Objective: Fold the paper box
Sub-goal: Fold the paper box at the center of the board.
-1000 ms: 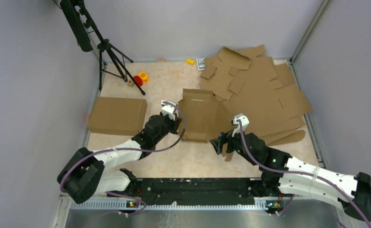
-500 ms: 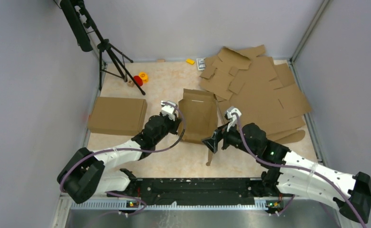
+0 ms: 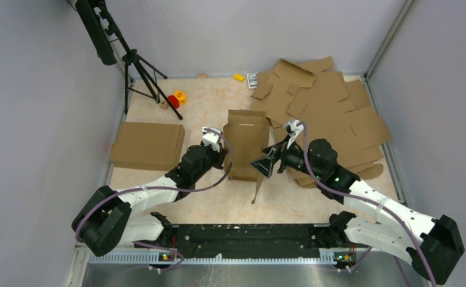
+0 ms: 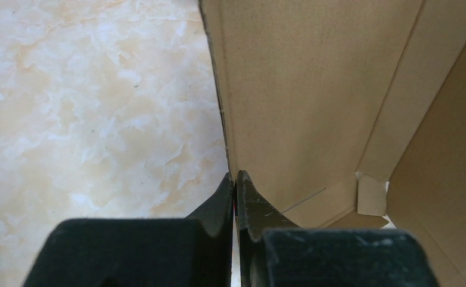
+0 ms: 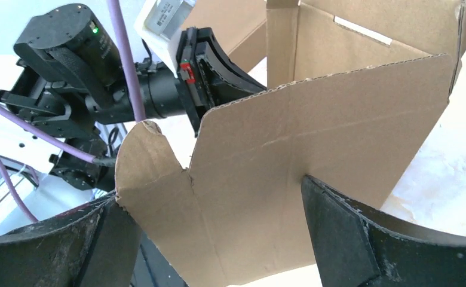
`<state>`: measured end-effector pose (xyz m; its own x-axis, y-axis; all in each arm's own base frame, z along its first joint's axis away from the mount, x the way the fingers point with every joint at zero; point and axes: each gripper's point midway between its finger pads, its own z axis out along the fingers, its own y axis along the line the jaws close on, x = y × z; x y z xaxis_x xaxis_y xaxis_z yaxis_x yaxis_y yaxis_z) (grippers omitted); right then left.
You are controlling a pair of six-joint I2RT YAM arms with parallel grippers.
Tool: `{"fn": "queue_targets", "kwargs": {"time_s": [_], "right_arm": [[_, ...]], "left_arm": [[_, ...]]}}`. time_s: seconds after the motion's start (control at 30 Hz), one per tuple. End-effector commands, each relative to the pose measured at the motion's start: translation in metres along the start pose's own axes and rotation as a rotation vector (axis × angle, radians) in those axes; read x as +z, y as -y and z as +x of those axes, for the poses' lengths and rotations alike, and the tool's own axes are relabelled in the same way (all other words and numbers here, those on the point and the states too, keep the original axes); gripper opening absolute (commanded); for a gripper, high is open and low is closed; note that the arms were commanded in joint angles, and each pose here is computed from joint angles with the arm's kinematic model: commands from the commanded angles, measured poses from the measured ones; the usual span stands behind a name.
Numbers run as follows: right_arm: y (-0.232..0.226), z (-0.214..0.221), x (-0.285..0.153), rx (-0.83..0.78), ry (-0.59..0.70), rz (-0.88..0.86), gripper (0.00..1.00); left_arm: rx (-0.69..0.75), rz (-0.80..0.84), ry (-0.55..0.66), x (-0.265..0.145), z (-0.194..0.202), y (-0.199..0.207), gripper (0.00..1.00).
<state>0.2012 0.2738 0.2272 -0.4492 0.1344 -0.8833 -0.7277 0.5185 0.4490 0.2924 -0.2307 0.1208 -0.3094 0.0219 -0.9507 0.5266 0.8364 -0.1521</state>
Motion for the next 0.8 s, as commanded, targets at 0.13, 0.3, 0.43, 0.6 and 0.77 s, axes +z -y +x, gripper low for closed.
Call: {"fn": "queue_targets", "kwargs": {"time_s": [0.13, 0.3, 0.43, 0.6, 0.77], "right_arm": [[-0.017, -0.054, 0.003, 0.004, 0.166, -0.058, 0.91], [-0.025, -0.064, 0.003, 0.022, 0.223, -0.126, 0.93], [-0.030, -0.067, 0.006, 0.027, 0.211, -0.145, 0.95], [-0.002, -0.072, 0.003, 0.101, 0.244, 0.008, 0.78], [0.029, -0.074, -0.005, 0.212, 0.334, 0.139, 0.41]], "left_arm": [[-0.005, 0.031, 0.069, -0.001, -0.018, 0.008, 0.02], [-0.005, 0.035, 0.066, 0.000, -0.017, 0.008, 0.02], [-0.004, 0.033, 0.064, 0.000, -0.017, 0.008, 0.02], [-0.006, 0.030, 0.068, -0.001, -0.018, 0.007, 0.02], [-0.009, 0.032, 0.067, -0.001, -0.017, 0.008, 0.02]]}}
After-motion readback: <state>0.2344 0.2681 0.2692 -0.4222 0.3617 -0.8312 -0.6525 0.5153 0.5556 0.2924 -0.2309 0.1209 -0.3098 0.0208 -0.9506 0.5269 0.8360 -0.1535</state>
